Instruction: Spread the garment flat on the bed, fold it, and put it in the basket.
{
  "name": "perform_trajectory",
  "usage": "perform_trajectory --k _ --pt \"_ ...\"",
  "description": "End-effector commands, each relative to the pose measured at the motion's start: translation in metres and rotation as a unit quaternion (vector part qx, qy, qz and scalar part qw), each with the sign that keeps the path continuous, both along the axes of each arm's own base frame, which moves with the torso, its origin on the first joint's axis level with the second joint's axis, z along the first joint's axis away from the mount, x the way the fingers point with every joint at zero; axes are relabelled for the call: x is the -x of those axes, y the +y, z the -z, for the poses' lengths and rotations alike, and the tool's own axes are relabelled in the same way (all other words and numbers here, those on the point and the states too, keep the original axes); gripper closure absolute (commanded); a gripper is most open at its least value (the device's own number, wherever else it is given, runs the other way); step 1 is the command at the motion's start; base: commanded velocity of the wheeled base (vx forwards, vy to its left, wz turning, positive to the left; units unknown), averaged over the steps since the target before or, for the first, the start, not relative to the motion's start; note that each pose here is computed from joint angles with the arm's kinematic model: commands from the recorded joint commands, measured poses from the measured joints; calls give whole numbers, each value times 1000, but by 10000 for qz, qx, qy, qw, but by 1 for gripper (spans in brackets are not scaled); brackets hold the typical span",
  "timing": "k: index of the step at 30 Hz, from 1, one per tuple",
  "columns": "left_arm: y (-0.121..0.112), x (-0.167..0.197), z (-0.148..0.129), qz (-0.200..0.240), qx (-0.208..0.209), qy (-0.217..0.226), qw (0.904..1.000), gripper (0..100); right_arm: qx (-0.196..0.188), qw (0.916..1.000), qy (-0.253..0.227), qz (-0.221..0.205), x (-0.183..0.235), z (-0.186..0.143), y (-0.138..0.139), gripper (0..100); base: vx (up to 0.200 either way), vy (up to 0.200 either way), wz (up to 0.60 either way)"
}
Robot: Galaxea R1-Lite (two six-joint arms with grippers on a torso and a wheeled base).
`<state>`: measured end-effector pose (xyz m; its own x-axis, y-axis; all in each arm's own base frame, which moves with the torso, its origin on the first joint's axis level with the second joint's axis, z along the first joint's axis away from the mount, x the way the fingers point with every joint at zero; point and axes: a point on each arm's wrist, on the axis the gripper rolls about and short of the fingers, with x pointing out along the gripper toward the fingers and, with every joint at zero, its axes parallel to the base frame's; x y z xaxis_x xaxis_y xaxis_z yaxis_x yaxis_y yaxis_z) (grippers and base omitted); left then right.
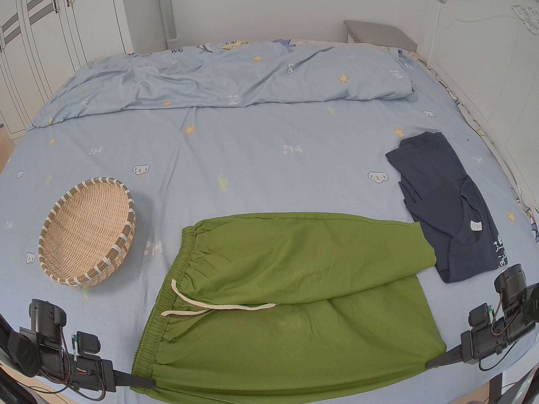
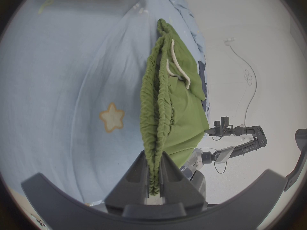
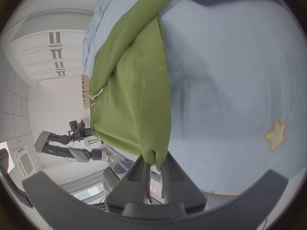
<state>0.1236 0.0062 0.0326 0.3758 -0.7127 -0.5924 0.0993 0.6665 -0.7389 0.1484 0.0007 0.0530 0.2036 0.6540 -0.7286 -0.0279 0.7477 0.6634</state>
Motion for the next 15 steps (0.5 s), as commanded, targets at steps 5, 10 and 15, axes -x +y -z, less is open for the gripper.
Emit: perform_trajectory --k 5,10,15 --pt "0 9 4 126 -99 162 9997 100 137 9998 108 -20 13 10 2 100 0 0 0" --pt "0 6 10 141 -75 327 9993 100 139 9997 185 -97 14 12 4 100 0 0 0" --pt "0 5 13 172 -50 417 9990 100 276 9993 219 -114 14 13 4 0 0 0 0"
